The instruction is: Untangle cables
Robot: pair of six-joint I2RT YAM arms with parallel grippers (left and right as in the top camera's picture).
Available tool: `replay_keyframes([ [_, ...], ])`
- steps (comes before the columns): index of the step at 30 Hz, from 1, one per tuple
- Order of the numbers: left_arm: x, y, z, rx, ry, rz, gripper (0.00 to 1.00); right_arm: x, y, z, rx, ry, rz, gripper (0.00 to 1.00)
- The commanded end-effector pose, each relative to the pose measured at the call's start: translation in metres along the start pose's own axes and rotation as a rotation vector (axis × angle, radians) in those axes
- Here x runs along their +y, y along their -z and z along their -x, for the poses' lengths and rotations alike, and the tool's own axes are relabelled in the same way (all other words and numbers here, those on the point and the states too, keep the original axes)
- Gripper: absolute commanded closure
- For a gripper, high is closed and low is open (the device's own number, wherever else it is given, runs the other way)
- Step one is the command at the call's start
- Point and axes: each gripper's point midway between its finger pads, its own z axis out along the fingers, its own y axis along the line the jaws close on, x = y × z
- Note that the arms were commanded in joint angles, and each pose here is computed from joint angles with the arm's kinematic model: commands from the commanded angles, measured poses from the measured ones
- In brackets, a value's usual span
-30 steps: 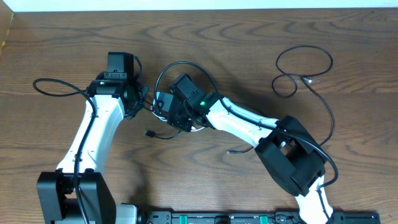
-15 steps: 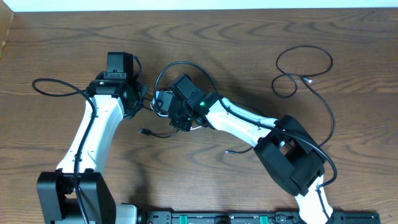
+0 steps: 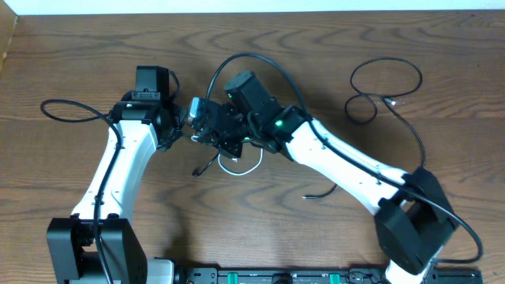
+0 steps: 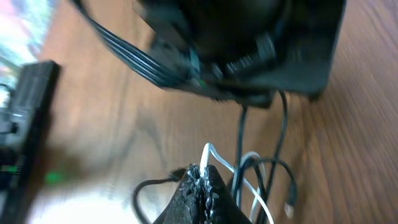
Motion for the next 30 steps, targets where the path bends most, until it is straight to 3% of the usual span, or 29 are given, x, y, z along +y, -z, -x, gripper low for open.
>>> replay_keyframes([
  [1, 0.005, -0.002, 0.001, -0.006, 0.013, 0.017, 0.92, 0.018, 0.024, 0.030, -0.087, 0.019, 0.075, 0.99],
  [13, 0.005, -0.002, 0.001, -0.007, 0.013, 0.017, 0.92, 0.031, 0.103, 0.078, -0.203, 0.090, 0.001, 0.99],
  [30, 0.005, -0.002, 0.001, -0.006, 0.013, 0.017, 0.92, 0.061, 0.205, 0.108, -0.317, 0.190, -0.085, 0.99],
])
